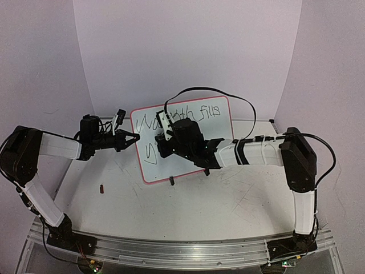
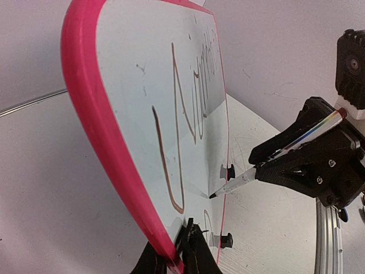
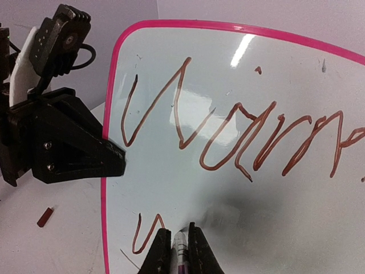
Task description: Write a sentence on the whiteboard
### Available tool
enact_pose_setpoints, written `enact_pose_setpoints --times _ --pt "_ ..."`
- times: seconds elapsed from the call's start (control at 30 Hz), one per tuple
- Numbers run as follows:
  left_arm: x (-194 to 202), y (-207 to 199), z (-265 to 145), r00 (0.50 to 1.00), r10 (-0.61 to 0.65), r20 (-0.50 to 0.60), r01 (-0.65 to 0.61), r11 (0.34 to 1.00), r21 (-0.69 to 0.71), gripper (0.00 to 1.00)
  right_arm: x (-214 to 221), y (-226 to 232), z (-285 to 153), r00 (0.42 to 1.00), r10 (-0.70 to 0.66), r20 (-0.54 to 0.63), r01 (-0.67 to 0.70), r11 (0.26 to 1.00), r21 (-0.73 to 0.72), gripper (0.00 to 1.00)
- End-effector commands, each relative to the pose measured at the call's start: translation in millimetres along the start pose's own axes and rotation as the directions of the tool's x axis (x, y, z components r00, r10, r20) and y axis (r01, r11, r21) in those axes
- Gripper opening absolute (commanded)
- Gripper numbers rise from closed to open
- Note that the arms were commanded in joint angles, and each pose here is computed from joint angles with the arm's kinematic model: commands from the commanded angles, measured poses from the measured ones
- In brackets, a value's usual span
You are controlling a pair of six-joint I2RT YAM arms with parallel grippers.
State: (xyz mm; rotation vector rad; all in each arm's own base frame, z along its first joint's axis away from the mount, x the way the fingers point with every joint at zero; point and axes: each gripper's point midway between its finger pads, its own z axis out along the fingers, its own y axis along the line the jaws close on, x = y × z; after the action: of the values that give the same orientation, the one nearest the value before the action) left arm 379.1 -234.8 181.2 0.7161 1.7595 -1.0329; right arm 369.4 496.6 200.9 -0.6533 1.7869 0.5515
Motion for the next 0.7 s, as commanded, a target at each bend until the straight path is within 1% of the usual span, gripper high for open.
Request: enact_pose_setpoints --times 0.0,0.33,0.5,0.67 --pt "14.0 30.2 1.1 0.994 0.093 -0.064 -0.102 0.983 -0.155 0.00 -11.1 1.7 3.8 0.999 0.014 0.035 -0.013 1.000 -0.010 0.00" --pt "14.9 31.3 1.1 0.994 0.092 -0.066 -0.101 0.982 -0.159 0.00 17.6 1.5 -4.5 0.999 0.021 -0.031 -0.022 1.000 -0.019 0.00" --pt "15.5 32.0 1.7 0.994 0.090 -0.068 -0.100 0.982 -0.158 0.00 26.2 -8.6 -11.8 0.999 0.016 -0.047 -0.015 1.000 0.021 0.00" --pt "15.6 31.7 2.0 0.994 0.090 -0.068 -0.099 0.983 -0.157 0.00 20.9 -29.7 -12.5 0.999 0.028 -0.029 -0.024 0.994 0.111 0.00"
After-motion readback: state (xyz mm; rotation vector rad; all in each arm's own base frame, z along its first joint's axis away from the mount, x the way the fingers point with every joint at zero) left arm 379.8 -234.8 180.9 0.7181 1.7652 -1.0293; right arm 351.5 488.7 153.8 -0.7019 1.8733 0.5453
